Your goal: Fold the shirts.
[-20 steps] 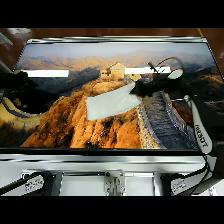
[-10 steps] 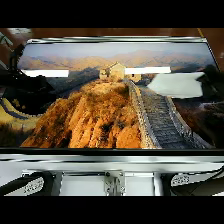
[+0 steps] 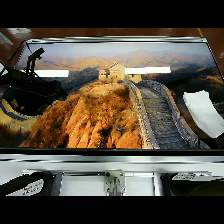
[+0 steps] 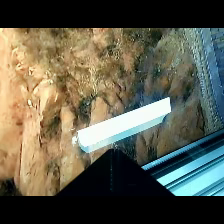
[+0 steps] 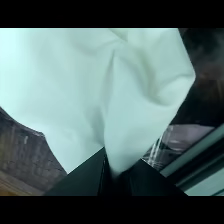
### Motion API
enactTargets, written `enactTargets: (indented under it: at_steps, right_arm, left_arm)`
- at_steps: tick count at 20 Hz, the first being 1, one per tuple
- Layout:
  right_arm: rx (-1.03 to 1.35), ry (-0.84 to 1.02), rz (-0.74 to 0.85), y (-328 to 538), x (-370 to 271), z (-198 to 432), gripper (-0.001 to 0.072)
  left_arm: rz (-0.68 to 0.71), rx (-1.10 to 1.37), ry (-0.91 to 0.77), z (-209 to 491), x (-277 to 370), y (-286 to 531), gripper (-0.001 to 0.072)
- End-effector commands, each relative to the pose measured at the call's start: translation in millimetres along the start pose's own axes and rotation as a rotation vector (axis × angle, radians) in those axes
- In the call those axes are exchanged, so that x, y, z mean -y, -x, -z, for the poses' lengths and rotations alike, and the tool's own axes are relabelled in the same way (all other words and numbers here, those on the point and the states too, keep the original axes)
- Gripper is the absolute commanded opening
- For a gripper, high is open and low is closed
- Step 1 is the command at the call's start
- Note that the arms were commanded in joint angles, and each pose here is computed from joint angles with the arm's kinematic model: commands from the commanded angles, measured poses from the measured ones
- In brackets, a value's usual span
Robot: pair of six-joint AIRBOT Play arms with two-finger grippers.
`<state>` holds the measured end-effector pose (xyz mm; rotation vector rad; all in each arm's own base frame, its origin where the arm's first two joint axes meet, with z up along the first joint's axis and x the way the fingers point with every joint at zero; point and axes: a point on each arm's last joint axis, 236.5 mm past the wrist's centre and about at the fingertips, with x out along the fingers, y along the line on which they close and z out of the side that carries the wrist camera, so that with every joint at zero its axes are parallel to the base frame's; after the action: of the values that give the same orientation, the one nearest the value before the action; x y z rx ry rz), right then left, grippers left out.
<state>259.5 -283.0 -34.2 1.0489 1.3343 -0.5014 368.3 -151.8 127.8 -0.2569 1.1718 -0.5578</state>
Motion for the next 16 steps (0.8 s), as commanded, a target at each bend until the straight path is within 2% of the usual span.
enactTargets:
  at_steps: [1,6,13,14,15,16]
  right_arm:
    - [-0.099,-0.08,0.064,-25,50,52,0.0078]
    - [-0.137,-0.146,0.131,-46,86,107,0.0078]
    - [-0.062,-0.153,0.16,-48,102,104,0.0078]
    - [-0.055,-0.152,0.162,-48,103,103,0.0098]
    - [-0.06,-0.15,0.161,-47,102,103,0.0202]
    - [-0.074,-0.123,0.157,-43,101,105,0.0415]
  left_arm:
    - [0.011,-0.008,-0.021,2,10,-5,0.0039]
    - [0.011,-0.007,-0.024,1,11,-5,0.0039]
    - [0.011,-0.007,-0.024,1,11,-5,0.0039]
    - [0.011,-0.007,-0.024,2,11,-5,0.0039]
    - [0.011,-0.007,-0.025,2,11,-5,0.0039]
    - [0.011,-0.006,-0.028,1,11,-5,0.0039]
